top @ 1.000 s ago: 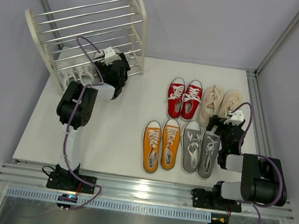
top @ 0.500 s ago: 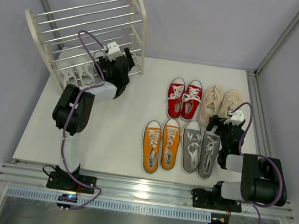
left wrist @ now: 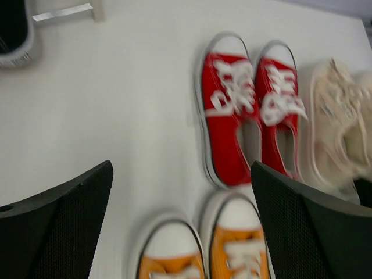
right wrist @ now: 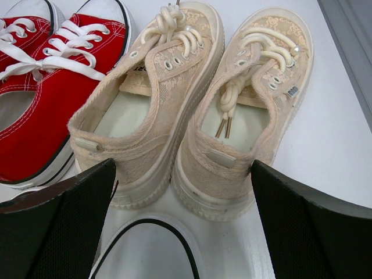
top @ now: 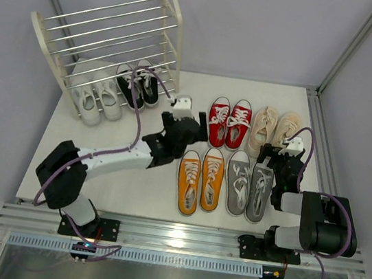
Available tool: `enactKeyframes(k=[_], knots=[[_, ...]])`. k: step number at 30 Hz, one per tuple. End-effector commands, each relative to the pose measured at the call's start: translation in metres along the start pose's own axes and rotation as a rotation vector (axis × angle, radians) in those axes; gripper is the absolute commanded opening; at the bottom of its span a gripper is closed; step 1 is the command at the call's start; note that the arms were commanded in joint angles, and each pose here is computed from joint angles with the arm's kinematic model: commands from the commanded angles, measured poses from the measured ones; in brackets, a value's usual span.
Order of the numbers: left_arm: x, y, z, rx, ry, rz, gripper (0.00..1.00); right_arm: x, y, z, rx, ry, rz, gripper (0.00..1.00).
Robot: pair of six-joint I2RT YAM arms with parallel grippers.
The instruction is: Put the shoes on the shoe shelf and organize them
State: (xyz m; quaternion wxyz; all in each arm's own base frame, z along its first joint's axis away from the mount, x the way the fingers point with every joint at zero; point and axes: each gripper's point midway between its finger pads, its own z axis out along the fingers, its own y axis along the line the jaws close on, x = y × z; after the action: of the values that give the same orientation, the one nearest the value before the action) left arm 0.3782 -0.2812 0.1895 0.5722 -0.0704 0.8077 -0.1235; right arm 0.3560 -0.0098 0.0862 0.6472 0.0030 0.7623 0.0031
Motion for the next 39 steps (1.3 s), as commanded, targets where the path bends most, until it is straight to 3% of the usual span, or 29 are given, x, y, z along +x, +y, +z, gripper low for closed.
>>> enactKeyframes(k=[1, 5, 6, 15, 20, 29, 39], knots=[[0.056, 0.005, -0.059, -0.068, 0.142, 0.020, 0.97, -0.033, 0.001, 0.005, -0.004, -0.115, 0.002, 0.97], [0.091, -0.006, -0.106, -0.102, 0.159, 0.024, 0.97, -0.033, 0.001, 0.005, -0.005, -0.115, 0.001, 0.97], [0.093, -0.006, -0.109, -0.123, 0.142, -0.027, 0.97, -0.034, 0.001, 0.005, -0.003, -0.117, 0.001, 0.97], [0.142, -0.050, -0.139, -0.089, 0.217, 0.037, 0.96, -0.034, 0.002, 0.005, -0.007, -0.117, 0.001, 0.97], [0.166, -0.059, -0.149, -0.073, 0.278, -0.005, 0.94, -0.034, 0.001, 0.005, -0.003, -0.117, 0.001, 0.97], [0.188, -0.064, -0.159, -0.069, 0.340, -0.029, 0.92, -0.034, 0.001, 0.005, -0.005, -0.117, 0.001, 0.97], [0.174, -0.075, -0.175, -0.059, 0.324, -0.027, 0.91, -0.033, 0.001, 0.005, -0.003, -0.115, 0.001, 0.97]])
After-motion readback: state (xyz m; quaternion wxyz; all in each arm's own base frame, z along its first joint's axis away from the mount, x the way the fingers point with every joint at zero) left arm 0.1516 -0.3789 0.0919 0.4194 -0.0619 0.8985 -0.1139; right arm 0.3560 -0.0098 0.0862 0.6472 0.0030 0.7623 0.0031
